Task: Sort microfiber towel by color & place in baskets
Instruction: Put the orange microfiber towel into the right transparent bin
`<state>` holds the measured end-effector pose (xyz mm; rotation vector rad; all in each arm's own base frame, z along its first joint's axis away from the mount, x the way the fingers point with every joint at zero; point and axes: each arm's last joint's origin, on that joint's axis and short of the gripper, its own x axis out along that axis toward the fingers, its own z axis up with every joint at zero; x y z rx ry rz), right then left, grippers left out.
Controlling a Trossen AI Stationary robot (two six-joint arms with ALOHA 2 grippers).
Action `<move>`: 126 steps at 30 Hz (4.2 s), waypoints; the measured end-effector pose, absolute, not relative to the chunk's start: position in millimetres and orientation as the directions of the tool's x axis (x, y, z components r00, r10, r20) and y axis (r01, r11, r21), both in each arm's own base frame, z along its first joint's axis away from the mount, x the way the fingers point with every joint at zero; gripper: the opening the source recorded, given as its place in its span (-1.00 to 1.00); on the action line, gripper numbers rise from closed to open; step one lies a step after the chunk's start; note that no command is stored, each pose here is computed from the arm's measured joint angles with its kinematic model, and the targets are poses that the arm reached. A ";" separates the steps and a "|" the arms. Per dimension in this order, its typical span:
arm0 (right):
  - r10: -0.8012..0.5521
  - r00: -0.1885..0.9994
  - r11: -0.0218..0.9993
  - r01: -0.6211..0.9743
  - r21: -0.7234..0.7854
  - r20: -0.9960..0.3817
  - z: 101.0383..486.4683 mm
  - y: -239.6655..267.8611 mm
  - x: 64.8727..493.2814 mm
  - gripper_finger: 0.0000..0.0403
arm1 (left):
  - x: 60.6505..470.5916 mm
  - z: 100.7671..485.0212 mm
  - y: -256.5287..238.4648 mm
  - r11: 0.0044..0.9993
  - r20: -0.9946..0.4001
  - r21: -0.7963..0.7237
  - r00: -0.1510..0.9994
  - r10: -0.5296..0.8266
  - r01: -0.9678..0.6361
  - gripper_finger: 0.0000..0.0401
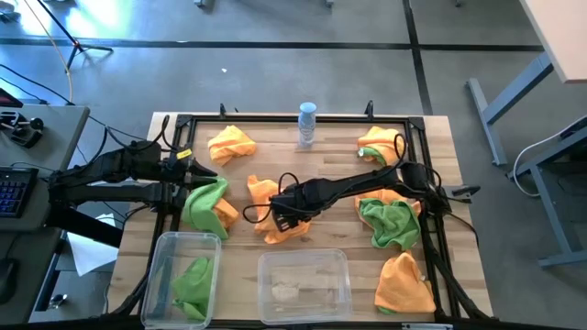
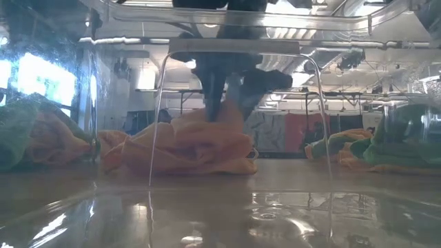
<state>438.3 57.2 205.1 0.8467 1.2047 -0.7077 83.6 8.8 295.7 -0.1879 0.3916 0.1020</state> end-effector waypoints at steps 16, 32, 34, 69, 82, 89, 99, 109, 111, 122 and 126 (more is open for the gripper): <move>-0.238 0.492 0.734 0.656 0.177 -0.838 309.5 83.1 433.0 -0.97 | 83.5 295.7 9.3 0.976 -0.388 -0.155 0.918 0.079 -0.150 -0.63; -0.546 0.778 0.714 0.627 0.313 -0.311 451.0 141.3 366.9 -0.99 | 83.3 294.9 9.5 0.976 -0.396 -0.151 0.914 0.084 -0.155 -0.63; -0.552 0.794 0.723 0.608 0.328 -0.254 461.3 150.3 362.9 -0.99 | 83.3 294.9 9.5 0.976 -0.397 -0.151 0.914 0.084 -0.155 -0.63; -0.391 0.919 0.786 0.357 0.505 -0.041 440.8 317.6 323.4 -1.00 | 81.0 290.1 9.6 0.974 -0.446 -0.143 0.890 0.095 -0.175 -0.63; -0.264 0.873 0.563 0.484 0.669 -0.410 370.2 327.3 305.1 -1.00 | 81.0 290.1 9.6 0.974 -0.446 -0.143 0.890 0.096 -0.176 -0.63; -0.142 0.667 0.312 0.731 0.607 -0.731 345.2 299.7 320.7 -1.00 | 81.0 290.1 9.6 0.974 -0.446 -0.143 0.890 0.096 -0.176 -0.63; 0.108 0.482 0.222 0.841 0.494 -0.869 312.3 263.5 383.7 -1.00 | 81.0 290.2 9.6 0.974 -0.446 -0.143 0.890 0.096 -0.176 -0.63; 0.147 0.392 0.178 0.892 0.415 -0.908 282.3 264.8 398.9 -1.00 | 80.9 290.2 9.6 0.974 -0.447 -0.143 0.890 0.095 -0.176 -0.63; 0.144 0.389 0.180 0.894 0.410 -0.910 277.2 266.5 400.9 -1.00 | 80.9 290.2 9.6 0.974 -0.446 -0.143 0.890 0.095 -0.176 -0.63; 0.142 0.356 0.126 0.919 0.374 -0.924 266.8 264.0 406.0 -0.62 | 81.0 290.2 9.6 0.974 -0.447 -0.143 0.890 0.095 -0.176 -0.63; 0.153 0.351 0.128 0.920 0.370 -0.924 266.8 264.6 405.7 -0.36 | 80.9 290.2 9.5 0.974 -0.447 -0.143 0.890 0.095 -0.176 -0.63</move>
